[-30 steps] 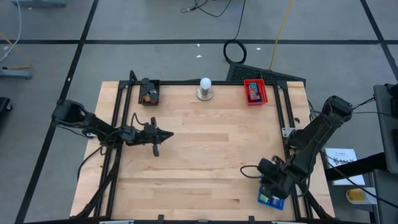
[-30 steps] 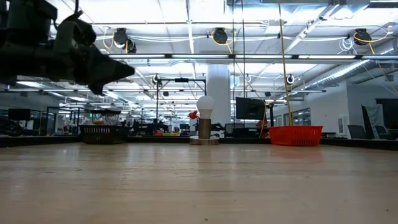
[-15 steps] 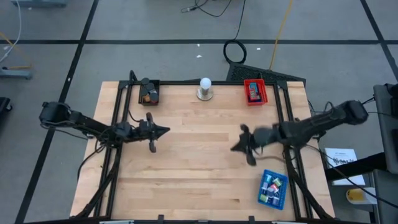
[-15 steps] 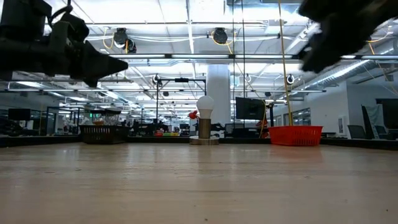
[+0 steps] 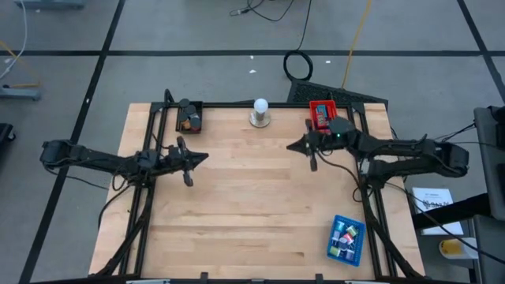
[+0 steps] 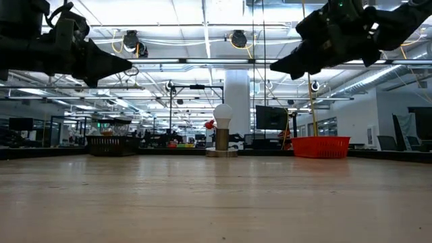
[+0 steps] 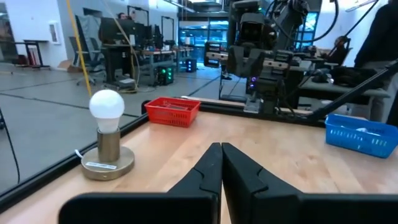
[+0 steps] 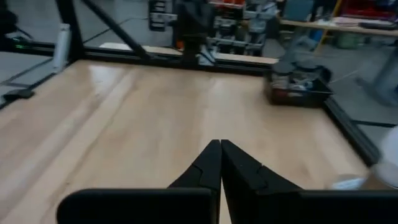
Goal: Pick & Place Office items
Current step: Return to Home Position
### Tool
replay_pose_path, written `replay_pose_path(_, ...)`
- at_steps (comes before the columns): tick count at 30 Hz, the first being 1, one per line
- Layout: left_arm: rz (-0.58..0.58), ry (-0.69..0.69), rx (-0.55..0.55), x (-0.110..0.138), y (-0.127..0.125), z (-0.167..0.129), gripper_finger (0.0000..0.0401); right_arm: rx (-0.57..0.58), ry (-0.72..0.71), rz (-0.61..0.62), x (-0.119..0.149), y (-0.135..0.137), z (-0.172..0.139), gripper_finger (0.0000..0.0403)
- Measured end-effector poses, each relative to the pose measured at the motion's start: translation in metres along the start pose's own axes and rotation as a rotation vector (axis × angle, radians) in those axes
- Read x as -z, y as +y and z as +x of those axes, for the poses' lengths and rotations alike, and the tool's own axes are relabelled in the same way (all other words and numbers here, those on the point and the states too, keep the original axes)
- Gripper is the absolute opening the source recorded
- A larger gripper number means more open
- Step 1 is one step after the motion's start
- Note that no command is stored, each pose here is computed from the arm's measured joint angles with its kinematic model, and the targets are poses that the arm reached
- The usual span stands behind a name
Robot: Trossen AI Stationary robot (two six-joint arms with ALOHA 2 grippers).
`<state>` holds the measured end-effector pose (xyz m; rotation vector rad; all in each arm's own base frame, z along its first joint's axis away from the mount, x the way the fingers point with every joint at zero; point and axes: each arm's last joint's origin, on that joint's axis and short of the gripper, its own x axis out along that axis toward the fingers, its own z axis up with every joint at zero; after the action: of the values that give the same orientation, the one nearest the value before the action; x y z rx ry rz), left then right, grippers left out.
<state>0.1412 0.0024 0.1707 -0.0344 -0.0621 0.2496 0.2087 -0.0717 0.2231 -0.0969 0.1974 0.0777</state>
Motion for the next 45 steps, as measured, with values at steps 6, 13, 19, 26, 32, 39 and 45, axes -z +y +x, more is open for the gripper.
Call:
replay_pose_path(6, 0.011, -0.004, -0.030, -0.004, 0.004, -0.009, 0.0013, 0.058, -0.082, -0.001, 0.013, 0.000, -0.015, 0.0000)
replay_pose_path(13, 0.022, 0.039, -0.022, -0.003, 0.007, -0.021, 0.0005, 0.121, -0.238, 0.080, 0.046, 0.019, -0.057, 0.0000)
replay_pose_path(19, -0.024, 0.108, 0.043, 0.003, 0.014, -0.028, 0.0003, 0.196, -0.282, 0.085, 0.059, 0.025, -0.085, 0.0000)
replay_pose_path(26, -0.056, 0.107, 0.024, 0.003, 0.025, -0.035, 0.0003, 0.202, -0.269, 0.081, 0.064, 0.028, -0.111, 0.0000)
replay_pose_path(32, -0.074, 0.040, 0.021, -0.004, 0.027, -0.041, 0.0006, 0.318, -0.285, 0.121, 0.068, 0.030, -0.123, 0.0000)
replay_pose_path(39, -0.060, 0.028, -0.058, -0.005, 0.029, -0.041, 0.0014, 0.520, -0.324, 0.164, 0.065, 0.030, -0.120, 0.0000)
replay_pose_path(45, -0.066, 0.035, -0.058, -0.005, 0.029, -0.041, 0.0013, 0.507, -0.356, 0.055, 0.058, 0.038, -0.115, 0.0000)
